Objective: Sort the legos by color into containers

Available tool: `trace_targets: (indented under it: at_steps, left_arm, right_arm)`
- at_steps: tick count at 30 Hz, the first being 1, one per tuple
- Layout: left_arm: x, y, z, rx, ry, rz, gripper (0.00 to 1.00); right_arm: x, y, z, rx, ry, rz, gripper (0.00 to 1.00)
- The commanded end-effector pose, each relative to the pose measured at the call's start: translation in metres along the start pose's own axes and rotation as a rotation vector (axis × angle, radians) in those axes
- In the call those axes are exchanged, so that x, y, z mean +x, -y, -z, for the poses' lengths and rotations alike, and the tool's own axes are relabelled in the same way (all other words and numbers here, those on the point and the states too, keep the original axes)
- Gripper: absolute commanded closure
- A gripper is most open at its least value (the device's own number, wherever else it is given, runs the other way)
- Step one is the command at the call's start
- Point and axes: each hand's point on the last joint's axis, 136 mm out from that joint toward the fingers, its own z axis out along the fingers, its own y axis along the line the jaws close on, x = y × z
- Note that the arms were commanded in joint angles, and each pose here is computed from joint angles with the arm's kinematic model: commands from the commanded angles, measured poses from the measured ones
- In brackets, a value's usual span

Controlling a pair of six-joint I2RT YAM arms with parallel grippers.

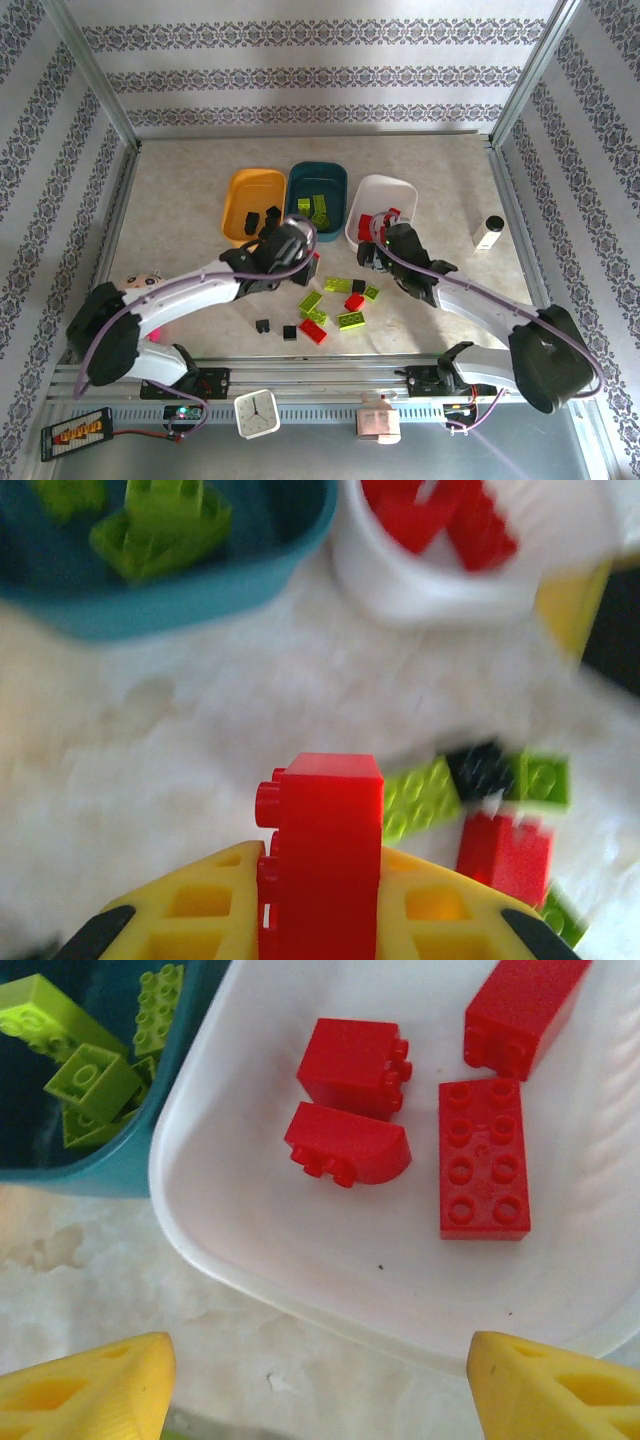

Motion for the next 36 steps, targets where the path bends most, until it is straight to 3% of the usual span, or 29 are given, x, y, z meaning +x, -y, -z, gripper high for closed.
trace_targets:
  at_steps: [1,9,16,21,25,29,34,36]
  left_arm:
    - [-0.047,0.017,-0.021,0.081,0.071,-0.014,0.85]
    - [-0.117,0.062,-0.082,0.221,0.103,-0.003,0.87]
    - [-0.126,0.083,-0.134,0.276,0.025,0.032,0.89]
    - [-0.127,0.077,-0.167,0.224,-0.011,0.051,0.89]
    - [-0.135,0.065,-0.181,0.156,-0.006,0.057,0.83]
    - [-0.140,0.039,-0.195,0.065,-0.028,0.067,0.82]
    - [-0.149,0.016,-0.198,0.016,-0.013,0.106,0.83]
    - [-0.154,0.016,-0.197,0.018,-0.004,0.108,0.76]
  right_arm:
    - [0.018,0.007,0.009,0.014,-0.001,-0.007,0.23]
    - [0.055,0.018,0.034,-0.015,0.040,0.008,0.23]
    - [0.056,0.028,0.057,-0.047,0.106,-0.016,0.22]
    - [0.058,0.031,0.061,-0.045,0.102,-0.017,0.22]
    - [0.058,0.029,0.062,-0.051,0.094,-0.014,0.22]
    - [0.057,0.029,0.065,-0.051,0.101,-0.015,0.21]
    - [0.055,0.031,0.069,-0.051,0.114,-0.019,0.21]
    - [0.056,0.031,0.068,-0.050,0.111,-0.020,0.21]
